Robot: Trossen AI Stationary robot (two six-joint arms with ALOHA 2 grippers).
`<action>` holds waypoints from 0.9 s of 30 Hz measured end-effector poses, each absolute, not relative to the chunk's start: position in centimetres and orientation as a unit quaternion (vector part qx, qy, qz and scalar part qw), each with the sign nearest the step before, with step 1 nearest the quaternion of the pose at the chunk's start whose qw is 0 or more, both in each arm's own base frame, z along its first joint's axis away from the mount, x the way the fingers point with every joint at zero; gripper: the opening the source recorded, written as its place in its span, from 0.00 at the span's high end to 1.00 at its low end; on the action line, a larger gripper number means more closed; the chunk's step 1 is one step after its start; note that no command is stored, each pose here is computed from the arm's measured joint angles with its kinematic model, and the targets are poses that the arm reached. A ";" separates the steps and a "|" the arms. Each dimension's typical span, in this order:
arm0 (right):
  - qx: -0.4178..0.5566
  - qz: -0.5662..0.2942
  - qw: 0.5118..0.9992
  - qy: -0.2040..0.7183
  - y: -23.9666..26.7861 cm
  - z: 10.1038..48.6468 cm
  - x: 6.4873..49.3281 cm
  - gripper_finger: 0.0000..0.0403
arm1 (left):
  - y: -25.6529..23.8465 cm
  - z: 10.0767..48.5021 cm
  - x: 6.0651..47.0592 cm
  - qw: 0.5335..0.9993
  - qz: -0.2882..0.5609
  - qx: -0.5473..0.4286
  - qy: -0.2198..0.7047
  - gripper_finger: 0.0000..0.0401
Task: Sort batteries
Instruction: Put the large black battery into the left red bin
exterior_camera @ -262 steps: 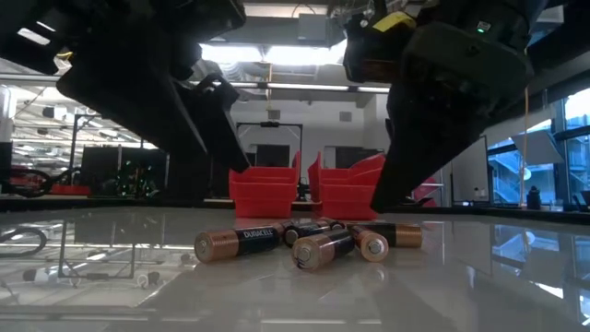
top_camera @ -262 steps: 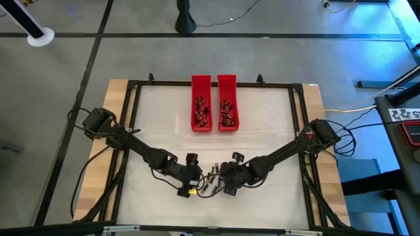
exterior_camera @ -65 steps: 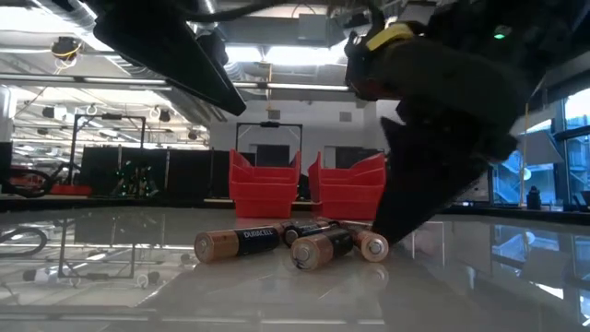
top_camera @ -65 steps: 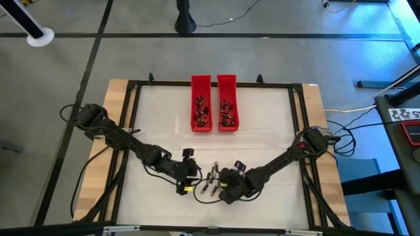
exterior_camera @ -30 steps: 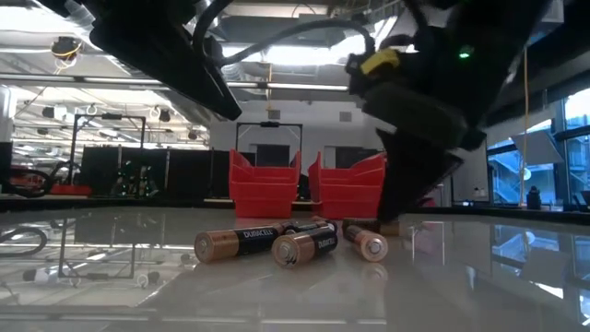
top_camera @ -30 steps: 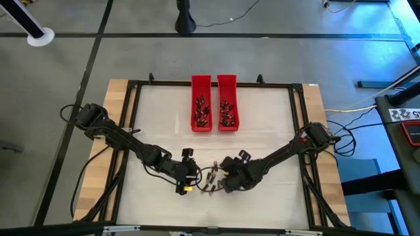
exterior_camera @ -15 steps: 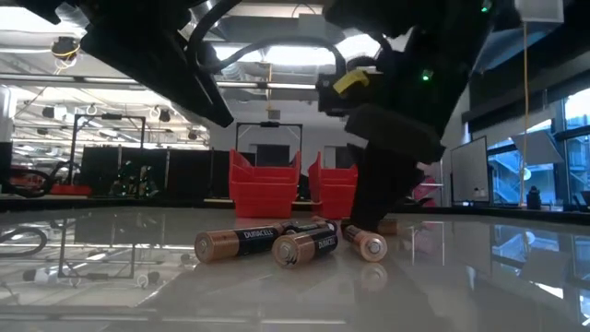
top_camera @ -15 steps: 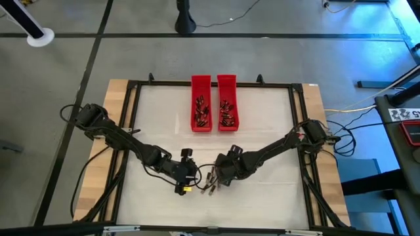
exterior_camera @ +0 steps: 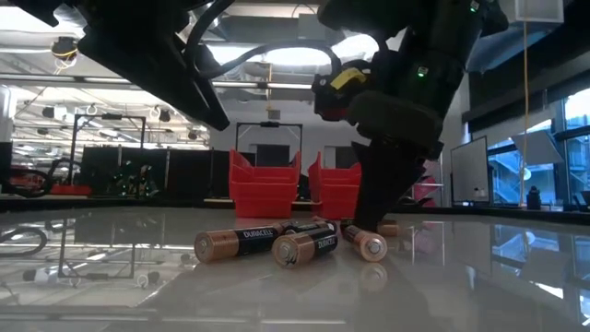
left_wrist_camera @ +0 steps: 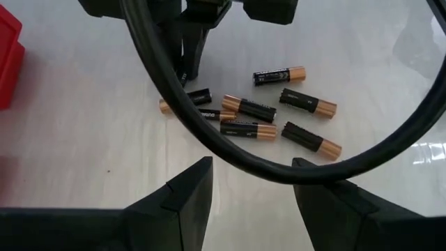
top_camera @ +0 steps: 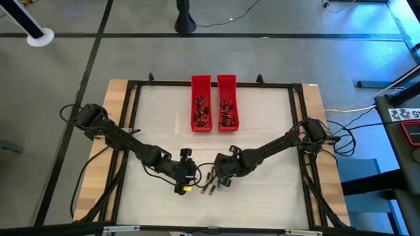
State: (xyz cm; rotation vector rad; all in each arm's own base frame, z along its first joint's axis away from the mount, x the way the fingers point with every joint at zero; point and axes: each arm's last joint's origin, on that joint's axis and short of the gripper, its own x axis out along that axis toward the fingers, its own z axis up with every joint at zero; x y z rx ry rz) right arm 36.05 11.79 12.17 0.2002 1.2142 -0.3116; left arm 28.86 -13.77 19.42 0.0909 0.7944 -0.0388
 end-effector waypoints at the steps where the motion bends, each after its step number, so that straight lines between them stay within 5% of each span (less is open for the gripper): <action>1: 0.093 -0.144 0.805 0.568 11.8 12.2 36.1 0.91 | -13.8 19.4 28.9 0.921 -0.019 0.044 0.387 0.54; 11: 0.038 -0.125 0.808 0.574 11.7 15.2 36.1 0.90 | -13.7 19.4 28.9 0.921 -0.018 0.044 0.386 0.54; 27: -0.026 -0.160 0.885 0.436 9.5 25.6 33.6 0.90 | -13.0 20.6 28.7 0.926 -0.016 0.080 0.368 0.54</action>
